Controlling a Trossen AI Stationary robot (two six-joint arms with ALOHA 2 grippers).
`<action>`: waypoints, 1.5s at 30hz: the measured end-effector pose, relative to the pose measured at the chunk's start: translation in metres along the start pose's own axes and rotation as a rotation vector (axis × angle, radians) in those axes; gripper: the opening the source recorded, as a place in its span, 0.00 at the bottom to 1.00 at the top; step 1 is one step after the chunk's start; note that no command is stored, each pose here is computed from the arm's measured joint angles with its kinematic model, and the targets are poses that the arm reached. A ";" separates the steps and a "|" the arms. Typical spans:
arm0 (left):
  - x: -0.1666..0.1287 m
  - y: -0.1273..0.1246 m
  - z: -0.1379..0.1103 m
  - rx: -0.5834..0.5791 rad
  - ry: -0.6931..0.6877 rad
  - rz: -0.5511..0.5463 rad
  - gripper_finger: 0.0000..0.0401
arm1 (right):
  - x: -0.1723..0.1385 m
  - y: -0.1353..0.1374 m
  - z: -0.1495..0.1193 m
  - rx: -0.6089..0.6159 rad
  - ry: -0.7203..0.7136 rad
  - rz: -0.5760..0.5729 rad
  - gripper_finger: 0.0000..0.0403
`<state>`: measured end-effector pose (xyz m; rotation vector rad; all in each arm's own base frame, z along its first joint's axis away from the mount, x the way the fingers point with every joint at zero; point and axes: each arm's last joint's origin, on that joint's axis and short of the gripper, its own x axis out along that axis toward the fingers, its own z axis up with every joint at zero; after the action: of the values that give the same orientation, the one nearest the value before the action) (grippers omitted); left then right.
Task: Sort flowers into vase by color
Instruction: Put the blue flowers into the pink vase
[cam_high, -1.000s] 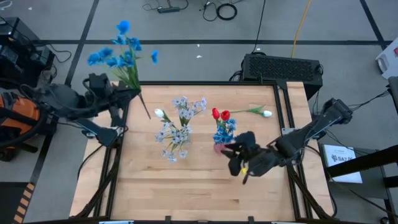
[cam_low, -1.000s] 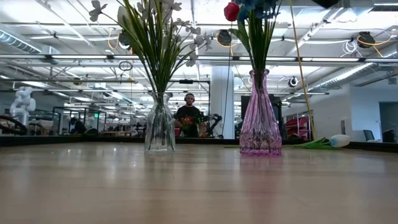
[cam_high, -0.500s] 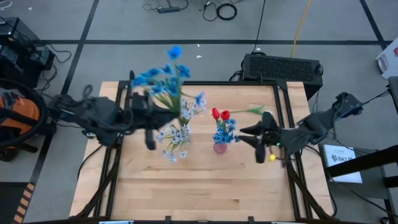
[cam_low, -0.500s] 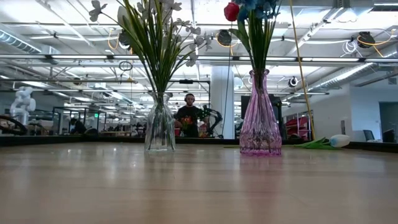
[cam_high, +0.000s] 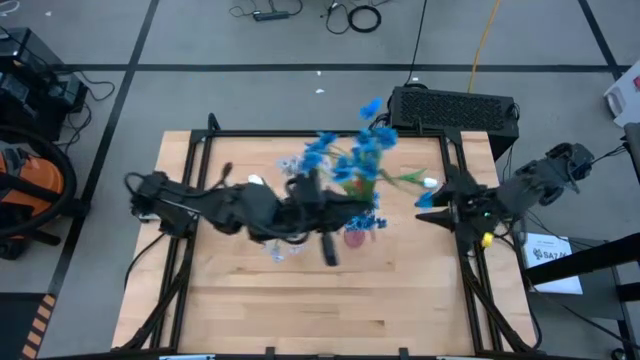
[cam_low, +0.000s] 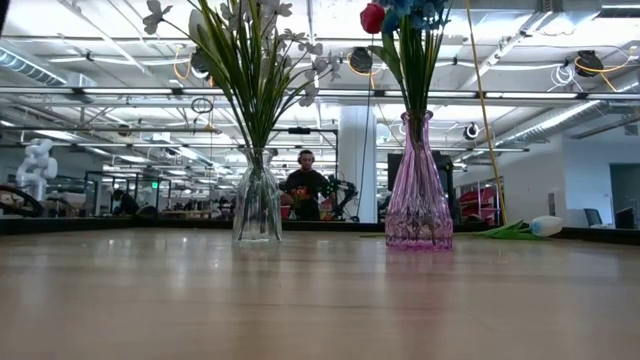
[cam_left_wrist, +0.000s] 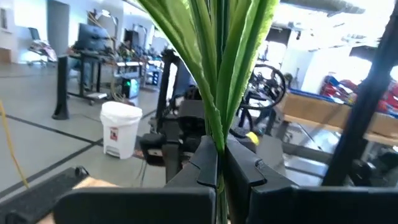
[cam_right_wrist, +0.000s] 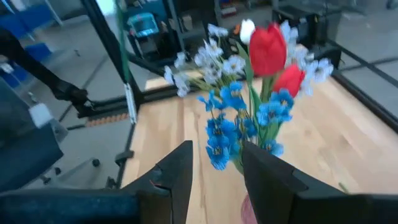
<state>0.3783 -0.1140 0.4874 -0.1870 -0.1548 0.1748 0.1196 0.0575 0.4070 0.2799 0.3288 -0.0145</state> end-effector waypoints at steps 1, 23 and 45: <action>0.008 -0.001 -0.001 0.002 -0.007 0.006 0.02 | -0.003 -0.001 0.002 -0.004 -0.016 0.011 0.32; 0.080 0.019 -0.041 0.025 0.017 -0.025 0.02 | 0.007 0.017 0.023 -0.151 -0.215 0.112 0.32; 0.082 0.024 -0.044 0.037 0.045 -0.010 0.02 | 0.020 0.007 0.033 -0.141 -0.271 0.023 0.24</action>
<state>0.4613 -0.0834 0.4515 -0.1532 -0.1080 0.1635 0.1495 0.0560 0.4329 0.1393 0.0570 -0.0059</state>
